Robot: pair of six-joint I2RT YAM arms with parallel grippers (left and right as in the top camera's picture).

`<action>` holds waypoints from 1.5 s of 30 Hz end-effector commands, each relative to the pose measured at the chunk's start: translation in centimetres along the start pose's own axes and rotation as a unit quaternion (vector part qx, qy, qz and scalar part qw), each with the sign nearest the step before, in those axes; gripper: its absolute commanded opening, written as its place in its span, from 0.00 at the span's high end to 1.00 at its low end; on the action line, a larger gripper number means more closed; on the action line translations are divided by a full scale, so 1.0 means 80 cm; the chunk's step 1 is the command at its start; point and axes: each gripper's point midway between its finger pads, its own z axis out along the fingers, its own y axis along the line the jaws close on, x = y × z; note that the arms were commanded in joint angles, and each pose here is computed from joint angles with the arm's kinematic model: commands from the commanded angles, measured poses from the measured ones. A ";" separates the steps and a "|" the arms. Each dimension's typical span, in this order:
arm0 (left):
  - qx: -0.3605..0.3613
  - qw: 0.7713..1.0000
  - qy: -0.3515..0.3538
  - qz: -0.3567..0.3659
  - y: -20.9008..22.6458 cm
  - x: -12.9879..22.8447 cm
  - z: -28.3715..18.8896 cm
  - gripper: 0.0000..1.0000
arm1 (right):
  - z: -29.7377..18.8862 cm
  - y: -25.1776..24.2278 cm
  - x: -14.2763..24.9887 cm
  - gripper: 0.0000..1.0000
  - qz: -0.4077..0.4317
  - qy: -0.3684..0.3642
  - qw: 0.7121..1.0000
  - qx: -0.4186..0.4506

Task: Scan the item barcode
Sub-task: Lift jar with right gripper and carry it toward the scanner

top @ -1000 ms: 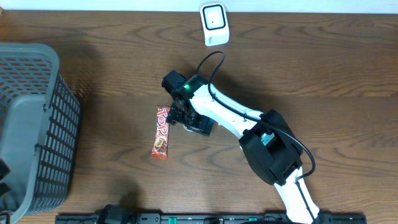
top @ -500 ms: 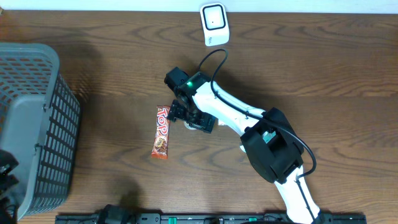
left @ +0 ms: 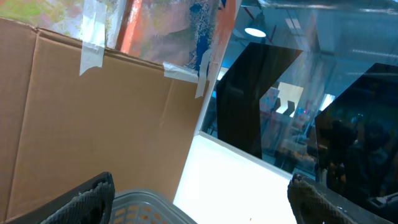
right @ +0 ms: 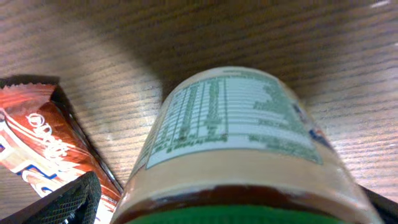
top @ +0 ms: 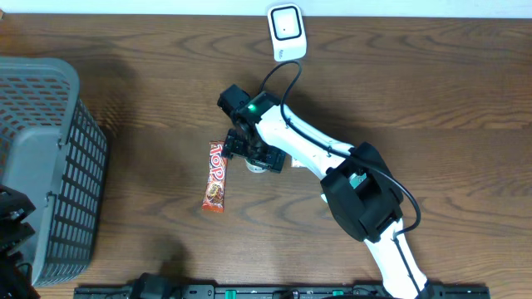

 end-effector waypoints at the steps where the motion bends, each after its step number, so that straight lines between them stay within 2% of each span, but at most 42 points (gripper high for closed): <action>1: 0.002 1.000 -0.004 -0.005 0.001 -0.003 -0.001 0.11 | 0.002 -0.003 -0.015 0.01 -0.003 -0.018 1.000 0.009; 4: 0.002 1.000 -0.004 -0.005 0.001 -0.003 -0.001 0.11 | 0.002 -0.004 -0.016 0.04 -0.003 -0.023 1.000 0.012; 8: 0.002 1.000 -0.004 -0.005 0.001 -0.003 -0.001 0.10 | 0.005 -0.008 -0.015 0.18 -0.005 -0.027 0.999 0.021; 14: 0.002 1.000 -0.004 -0.005 0.001 -0.003 -0.001 0.11 | 0.010 -0.008 -0.011 0.34 -0.018 -0.024 0.999 0.026; 18: 0.002 1.000 -0.004 -0.005 0.001 -0.003 -0.001 0.11 | 0.010 -0.013 -0.009 0.38 -0.025 -0.019 0.999 0.033; 25: 0.002 1.000 -0.004 -0.005 0.001 -0.003 -0.001 0.11 | 0.005 0.002 0.022 0.41 -0.081 0.079 0.993 -0.029; 26: 0.002 1.000 -0.003 -0.005 0.001 -0.002 -0.001 0.11 | 0.000 0.008 0.032 0.41 -0.091 0.115 0.988 -0.056; 32: 0.002 1.000 -0.002 -0.003 0.000 0.000 0.000 0.11 | -0.030 0.000 0.044 0.41 -0.111 0.222 0.959 -0.137; 34: 0.002 1.000 -0.001 -0.003 -0.001 0.002 0.000 0.11 | -0.036 -0.012 0.038 0.39 -0.108 0.236 0.955 -0.142; 45: -0.007 1.000 -0.002 0.002 -0.004 0.014 0.005 0.11 | -0.069 -0.067 0.022 0.39 -0.092 0.297 0.937 -0.162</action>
